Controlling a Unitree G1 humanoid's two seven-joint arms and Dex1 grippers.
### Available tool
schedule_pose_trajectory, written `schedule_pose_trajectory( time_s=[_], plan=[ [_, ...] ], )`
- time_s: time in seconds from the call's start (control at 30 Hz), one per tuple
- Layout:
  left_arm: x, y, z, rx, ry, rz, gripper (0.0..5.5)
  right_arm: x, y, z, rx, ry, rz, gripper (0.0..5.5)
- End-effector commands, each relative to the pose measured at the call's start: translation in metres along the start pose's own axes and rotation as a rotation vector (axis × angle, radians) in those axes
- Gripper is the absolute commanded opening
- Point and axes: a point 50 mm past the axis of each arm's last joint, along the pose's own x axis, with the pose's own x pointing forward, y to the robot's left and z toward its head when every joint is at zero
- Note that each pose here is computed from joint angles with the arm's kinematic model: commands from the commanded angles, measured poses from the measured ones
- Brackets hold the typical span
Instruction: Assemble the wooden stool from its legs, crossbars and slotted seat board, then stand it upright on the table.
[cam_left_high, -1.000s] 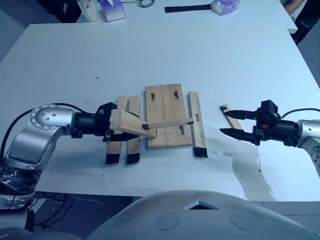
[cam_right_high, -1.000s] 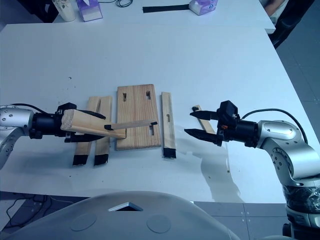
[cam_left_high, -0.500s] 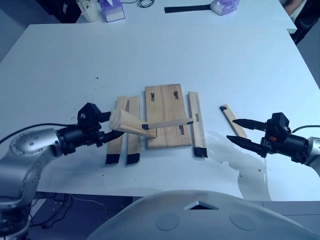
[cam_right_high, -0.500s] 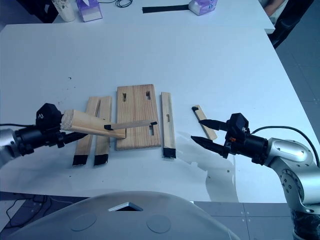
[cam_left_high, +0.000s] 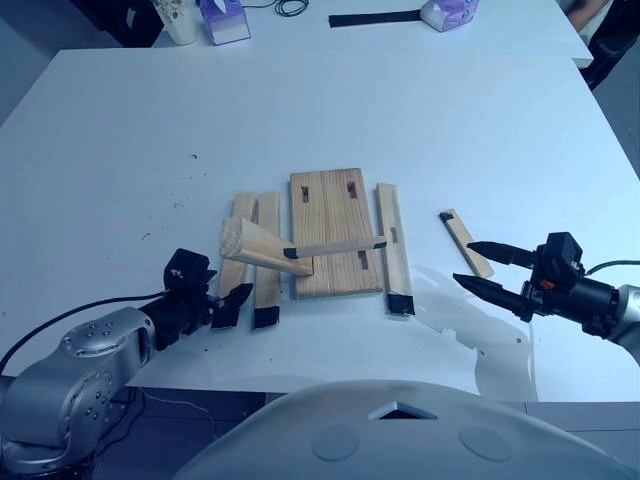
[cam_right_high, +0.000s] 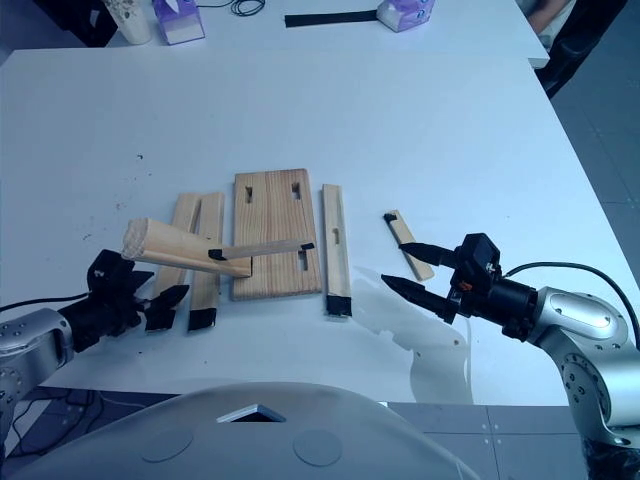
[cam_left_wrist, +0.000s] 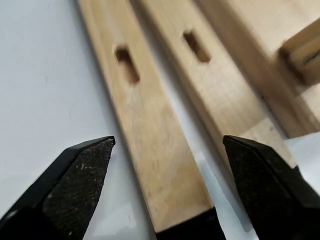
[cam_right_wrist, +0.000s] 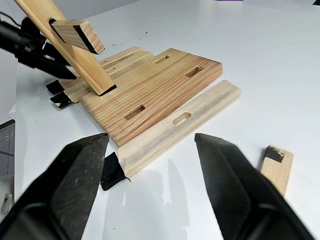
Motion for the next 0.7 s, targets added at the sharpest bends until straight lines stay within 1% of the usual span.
schedule_pose_trajectory(
  time_s=[0.03, 0.13, 0.4, 0.7],
  plan=[
    [0.005, 0.009, -0.012, -0.053, 0.045, 0.076, 4.04, 0.001, -0.001, 0.002, -0.012, 0.006, 0.008, 3.17],
    [0.007, 0.012, -0.019, -0.06, 0.067, 0.096, 4.04, 0.001, -0.001, 0.001, -0.011, 0.009, 0.015, 3.17],
    [0.024, 0.02, -0.029, -0.06, 0.071, 0.114, 4.04, 0.006, -0.005, 0.001, -0.02, 0.017, 0.028, 3.17],
    [0.028, 0.033, -0.042, -0.123, 0.086, 0.123, 2.88, 0.006, -0.008, 0.003, -0.032, 0.023, 0.021, 3.17]
  ],
)
